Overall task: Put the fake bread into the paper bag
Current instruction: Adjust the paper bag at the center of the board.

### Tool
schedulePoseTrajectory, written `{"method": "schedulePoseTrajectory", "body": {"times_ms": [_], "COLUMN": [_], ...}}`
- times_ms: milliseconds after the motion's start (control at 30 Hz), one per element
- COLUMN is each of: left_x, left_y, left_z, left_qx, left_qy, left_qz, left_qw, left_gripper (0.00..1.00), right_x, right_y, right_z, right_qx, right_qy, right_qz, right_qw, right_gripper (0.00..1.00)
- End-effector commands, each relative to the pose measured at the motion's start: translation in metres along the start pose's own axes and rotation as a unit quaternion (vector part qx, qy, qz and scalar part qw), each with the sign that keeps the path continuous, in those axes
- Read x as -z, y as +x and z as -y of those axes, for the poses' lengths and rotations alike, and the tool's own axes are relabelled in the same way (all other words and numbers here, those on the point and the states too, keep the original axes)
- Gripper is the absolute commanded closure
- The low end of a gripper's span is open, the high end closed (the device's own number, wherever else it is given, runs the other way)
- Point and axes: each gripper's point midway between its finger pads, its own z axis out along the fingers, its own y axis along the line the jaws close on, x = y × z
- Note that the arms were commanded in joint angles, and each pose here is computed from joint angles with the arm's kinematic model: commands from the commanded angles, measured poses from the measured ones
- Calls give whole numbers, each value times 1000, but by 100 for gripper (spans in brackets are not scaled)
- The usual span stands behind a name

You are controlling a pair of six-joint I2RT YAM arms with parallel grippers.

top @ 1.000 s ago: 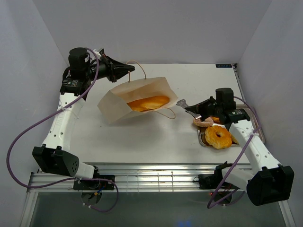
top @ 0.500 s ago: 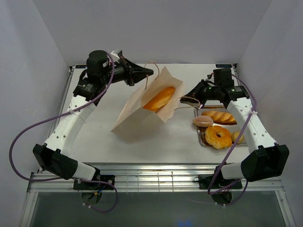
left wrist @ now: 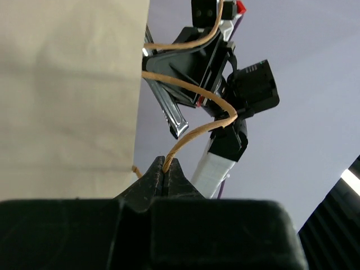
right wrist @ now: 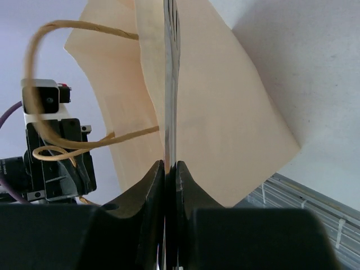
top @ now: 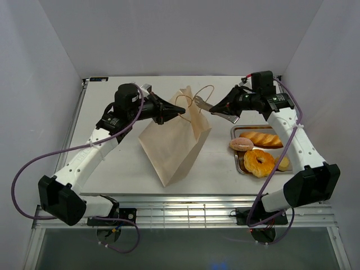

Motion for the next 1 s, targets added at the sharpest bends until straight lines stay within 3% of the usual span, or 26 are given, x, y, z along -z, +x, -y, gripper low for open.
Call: {"method": "schedulePoseTrajectory", "body": {"times_ms": [0, 200, 333, 467, 700, 833, 967], "left_x": [41, 85, 84, 86, 86, 84, 85], "left_y": [10, 3, 3, 4, 5, 2, 3], "left_z": [11, 11, 33, 52, 44, 43, 44], "left_qx": [-24, -41, -67, -87, -67, -63, -66], "left_qy": [32, 42, 49, 58, 48, 47, 49], "left_qz": [4, 9, -9, -11, -15, -11, -10], "left_qw": [999, 998, 997, 994, 996, 997, 997], "left_gripper": [100, 100, 100, 100, 100, 100, 100], "right_x": [-11, -4, -7, -2, 9, 17, 26], "right_y": [16, 14, 18, 11, 23, 48, 71], "right_z": [-24, -46, -34, -45, -47, -8, 14], "right_qx": [43, 68, 53, 100, 133, 109, 120], "right_qy": [-40, -36, -19, -47, -104, -61, -68], "right_qz": [-46, -11, -20, 1, -20, -49, -63], "right_qw": [997, 997, 998, 994, 985, 991, 988], "right_gripper": [92, 92, 92, 92, 92, 92, 92]}}
